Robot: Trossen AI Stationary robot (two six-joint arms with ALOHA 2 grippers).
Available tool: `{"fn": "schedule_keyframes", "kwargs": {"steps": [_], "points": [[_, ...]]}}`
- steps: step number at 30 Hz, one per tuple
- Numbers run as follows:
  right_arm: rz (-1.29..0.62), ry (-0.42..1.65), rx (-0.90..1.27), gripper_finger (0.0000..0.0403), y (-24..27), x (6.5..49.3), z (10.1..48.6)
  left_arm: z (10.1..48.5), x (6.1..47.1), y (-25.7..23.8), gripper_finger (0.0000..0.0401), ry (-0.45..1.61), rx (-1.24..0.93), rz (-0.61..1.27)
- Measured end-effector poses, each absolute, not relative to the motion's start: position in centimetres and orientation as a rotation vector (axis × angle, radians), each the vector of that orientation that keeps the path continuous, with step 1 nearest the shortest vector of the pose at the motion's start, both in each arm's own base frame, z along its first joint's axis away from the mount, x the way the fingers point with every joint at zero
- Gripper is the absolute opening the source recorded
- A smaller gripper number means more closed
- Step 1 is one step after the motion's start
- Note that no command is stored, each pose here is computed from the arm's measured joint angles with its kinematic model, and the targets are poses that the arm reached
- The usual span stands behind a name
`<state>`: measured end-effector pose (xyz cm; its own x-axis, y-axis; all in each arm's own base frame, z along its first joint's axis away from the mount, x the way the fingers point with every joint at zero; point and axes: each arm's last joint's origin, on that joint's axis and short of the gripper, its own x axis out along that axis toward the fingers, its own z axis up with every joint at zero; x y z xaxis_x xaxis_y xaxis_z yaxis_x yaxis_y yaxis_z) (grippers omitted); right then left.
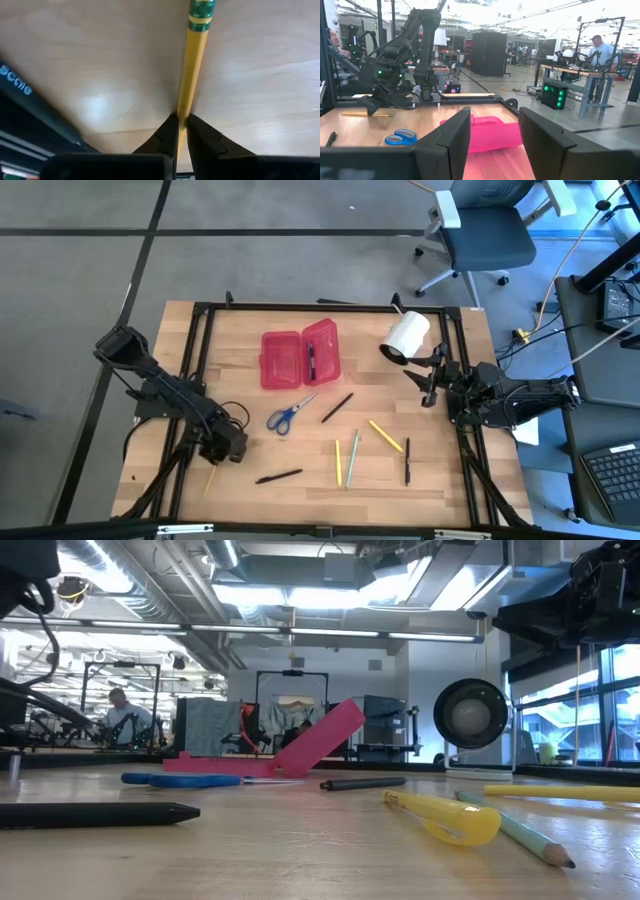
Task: Pick & place school supplies into a supply box
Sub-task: Put the yellow pencil into the red supply box
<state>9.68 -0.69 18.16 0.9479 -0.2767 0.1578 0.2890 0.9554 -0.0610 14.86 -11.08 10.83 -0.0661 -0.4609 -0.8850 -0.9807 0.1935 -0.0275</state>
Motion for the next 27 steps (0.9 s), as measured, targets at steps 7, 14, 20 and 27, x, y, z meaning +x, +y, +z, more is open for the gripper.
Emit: {"fn": "schedule_keyframes", "kwargs": {"steps": [7, 14, 20, 27], "points": [[-0.288, -0.149, -0.084, 0.0172, -0.7, 9.7, 18.2, 10.8, 15.4, -10.4, 0.0023, 1.635, -1.375, 0.768], [-0.289, -0.159, -0.085, 0.0172, -0.7, 9.7, 18.3, 10.8, 16.1, -9.2, 0.0022, 1.612, -1.365, 0.717], [-0.289, -0.169, -0.083, 0.0172, -0.7, 9.6, 18.4, 10.8, 16.6, -8.1, 0.0022, 1.589, -1.353, 0.673], [-0.29, -0.171, -0.083, 0.0172, -0.7, 9.6, 18.4, 10.8, 17.2, -7.0, 0.0022, 1.56, -1.316, 0.608]]}}
